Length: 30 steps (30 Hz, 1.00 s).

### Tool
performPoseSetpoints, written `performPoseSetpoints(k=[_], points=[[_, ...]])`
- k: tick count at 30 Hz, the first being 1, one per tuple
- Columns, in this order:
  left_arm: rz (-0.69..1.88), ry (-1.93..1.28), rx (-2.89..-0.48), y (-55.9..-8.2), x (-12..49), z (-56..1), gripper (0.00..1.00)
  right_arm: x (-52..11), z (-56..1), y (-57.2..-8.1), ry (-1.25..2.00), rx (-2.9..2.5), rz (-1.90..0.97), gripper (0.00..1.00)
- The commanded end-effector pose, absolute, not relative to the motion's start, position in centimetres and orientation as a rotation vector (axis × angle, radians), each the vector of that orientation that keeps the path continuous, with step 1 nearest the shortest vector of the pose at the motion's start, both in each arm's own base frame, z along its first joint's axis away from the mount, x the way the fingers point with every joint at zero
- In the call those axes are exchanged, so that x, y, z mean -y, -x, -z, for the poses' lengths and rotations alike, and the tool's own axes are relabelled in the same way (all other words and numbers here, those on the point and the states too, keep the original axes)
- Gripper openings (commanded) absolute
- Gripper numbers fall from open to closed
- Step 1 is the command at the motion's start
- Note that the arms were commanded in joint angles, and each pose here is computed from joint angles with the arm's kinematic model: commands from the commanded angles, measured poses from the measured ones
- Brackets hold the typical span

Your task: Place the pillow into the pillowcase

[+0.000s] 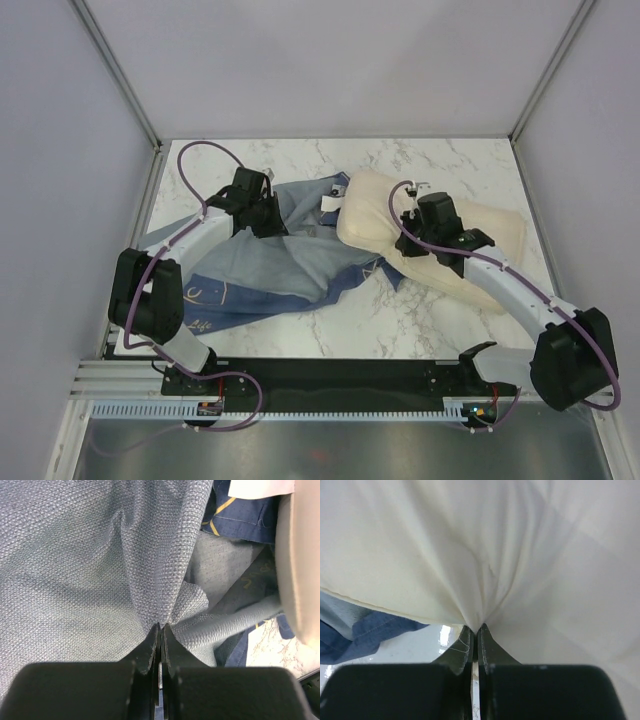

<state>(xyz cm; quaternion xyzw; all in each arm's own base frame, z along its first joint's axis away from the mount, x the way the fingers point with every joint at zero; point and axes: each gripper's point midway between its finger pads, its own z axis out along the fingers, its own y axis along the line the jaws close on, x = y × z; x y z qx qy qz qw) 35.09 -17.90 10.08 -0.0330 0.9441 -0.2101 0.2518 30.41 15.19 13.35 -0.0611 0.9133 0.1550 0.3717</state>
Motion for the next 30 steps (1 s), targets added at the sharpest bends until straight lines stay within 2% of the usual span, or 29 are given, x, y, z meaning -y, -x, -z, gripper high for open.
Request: performPoseSetpoints(k=[1,2,3,4,5,6,7,9,13,18,22,26,28,30], points=[[0.641,0.069,-2.496,-36.2,19.1,-12.6,0.02,-13.3,-11.3,-30.7,0.098,-2.396,-0.274,0.02],[0.643,0.068,-2.487,-36.3,19.1,-13.0,0.02,-12.7,-11.1,-30.5,0.075,-2.41,-0.239,0.06],[0.643,0.068,-2.487,-36.3,19.1,-13.0,0.02,-12.2,-11.4,-30.5,0.052,-2.398,-0.209,0.17],[0.646,0.065,-2.483,-36.4,19.2,-13.1,0.02,-11.0,-12.9,-31.2,-0.024,-2.342,-0.142,0.39],[0.671,0.053,-2.489,-36.1,19.5,-13.3,0.02,-10.6,-13.9,-31.5,-0.048,-2.309,-0.128,0.79],[0.63,0.053,-2.526,-35.4,19.0,-12.7,0.02,-10.6,-15.0,-31.9,-0.061,-2.273,-0.13,0.92],[0.629,0.048,-2.532,-35.2,19.0,-12.8,0.02,-11.0,-17.1,-32.8,-0.061,-2.226,-0.153,0.98],[0.629,0.028,-2.537,-35.0,19.4,-12.7,0.02,-12.9,-20.7,-34.4,-0.019,-2.166,-0.252,0.98],[0.611,-0.002,-2.563,-34.3,20.2,-11.9,0.02,-17.9,-22.4,-37.3,0.104,-2.162,-0.343,0.98],[0.593,0.001,-2.588,-34.2,20.4,-10.9,0.02,-22.3,-20.6,-40.6,0.181,-2.213,-0.213,0.98],[0.594,-0.002,-2.59,-34.1,20.4,-10.8,0.02,-24.7,-12.7,-41.8,0.243,-2.339,-0.017,0.98],[0.632,-0.016,-2.574,-33.7,20.7,-11.7,0.02,-22.3,-6.6,-41.8,0.229,-2.422,0.282,0.98],[0.644,-0.025,-2.557,-33.6,20.8,-12.4,0.02,-20.5,-5.7,-41.5,0.183,-2.421,0.393,0.91],[0.66,-0.039,-2.551,-33.3,20.9,-12.8,0.02,-19.0,-5.7,-41.0,0.153,-2.412,0.443,0.69]])
